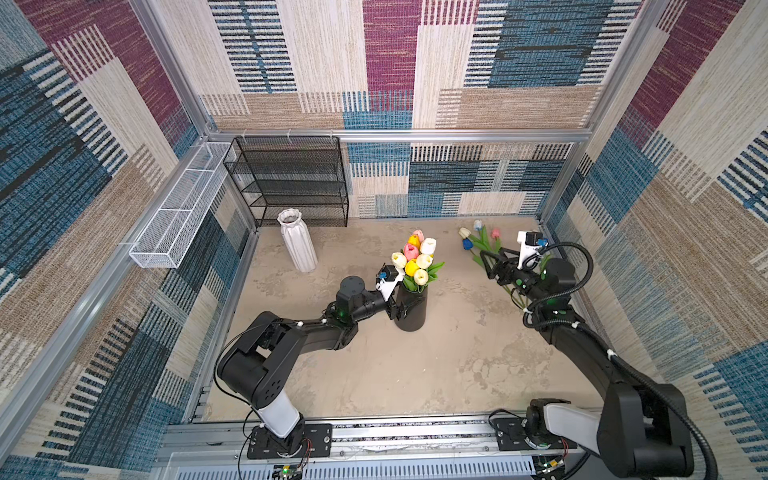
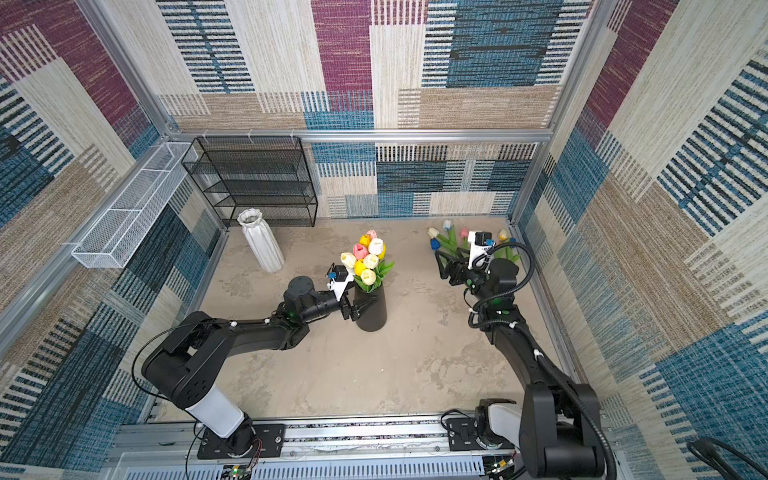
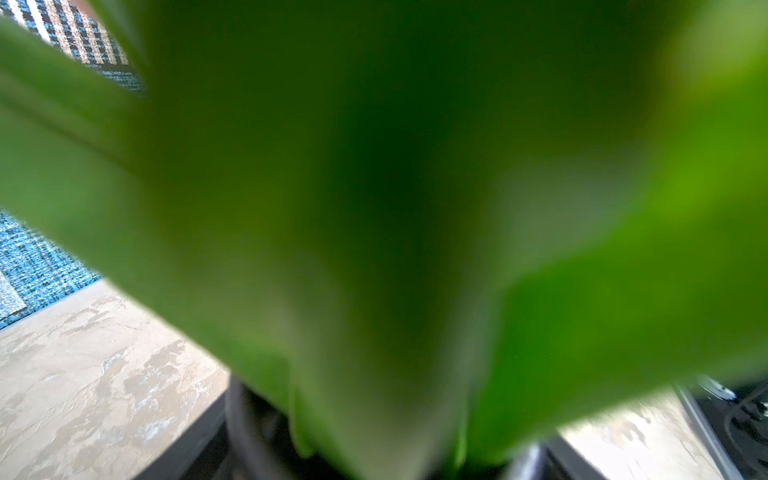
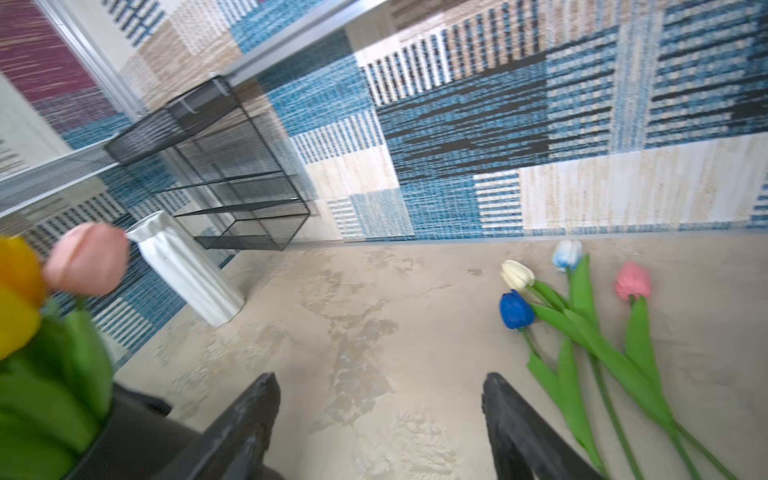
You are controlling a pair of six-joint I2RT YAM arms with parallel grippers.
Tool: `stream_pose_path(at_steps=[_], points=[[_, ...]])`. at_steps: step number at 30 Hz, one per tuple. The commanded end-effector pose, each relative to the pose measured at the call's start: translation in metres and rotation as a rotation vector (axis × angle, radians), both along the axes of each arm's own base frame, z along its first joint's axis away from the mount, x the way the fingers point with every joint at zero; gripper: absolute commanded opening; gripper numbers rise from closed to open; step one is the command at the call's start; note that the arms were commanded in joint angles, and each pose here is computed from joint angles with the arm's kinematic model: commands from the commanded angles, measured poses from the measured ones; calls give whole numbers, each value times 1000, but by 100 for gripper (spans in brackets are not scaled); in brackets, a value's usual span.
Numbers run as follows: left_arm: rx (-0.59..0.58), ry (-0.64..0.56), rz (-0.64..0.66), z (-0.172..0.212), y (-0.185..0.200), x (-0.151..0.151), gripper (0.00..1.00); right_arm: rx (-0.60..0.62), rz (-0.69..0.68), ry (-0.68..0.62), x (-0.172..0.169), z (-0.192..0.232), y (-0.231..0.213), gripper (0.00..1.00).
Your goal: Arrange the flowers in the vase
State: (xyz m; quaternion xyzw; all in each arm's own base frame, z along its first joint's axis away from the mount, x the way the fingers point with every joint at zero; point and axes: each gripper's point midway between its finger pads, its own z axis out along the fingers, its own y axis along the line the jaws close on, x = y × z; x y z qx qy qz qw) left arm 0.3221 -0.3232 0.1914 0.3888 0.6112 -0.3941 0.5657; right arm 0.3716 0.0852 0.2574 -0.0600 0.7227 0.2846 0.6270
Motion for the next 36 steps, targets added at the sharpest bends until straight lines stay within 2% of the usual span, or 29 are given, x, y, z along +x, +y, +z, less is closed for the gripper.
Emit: stream_pose_path(at_steps=[1, 4, 6, 7, 11, 20, 28, 31, 36], points=[[-19, 10, -35, 4, -3, -5, 65, 24, 67, -213, -26, 36, 16, 81], [-16, 6, -35, 5, -2, -6, 61, -3, 145, -256, -46, 29, 34, 82], [-9, 2, -32, 5, -2, -6, 53, -37, 183, -275, -55, 25, 44, 82], [-9, 1, -30, 7, -1, -6, 53, -50, 205, -291, -60, 24, 49, 83], [-30, -4, -32, 14, 2, -2, 47, -83, 235, -342, -76, 21, 60, 86], [-49, -12, -31, 21, 0, 9, 39, -98, 182, -330, -74, 10, 54, 87], [-26, -32, -42, 31, -3, 10, 27, -98, 138, -317, -73, 4, 47, 87], [-31, -35, -56, 36, -3, 7, 18, -99, 129, -319, -72, 4, 46, 87], [-41, -51, -40, 44, -1, 7, 15, -99, 123, -316, -72, 3, 45, 87]])
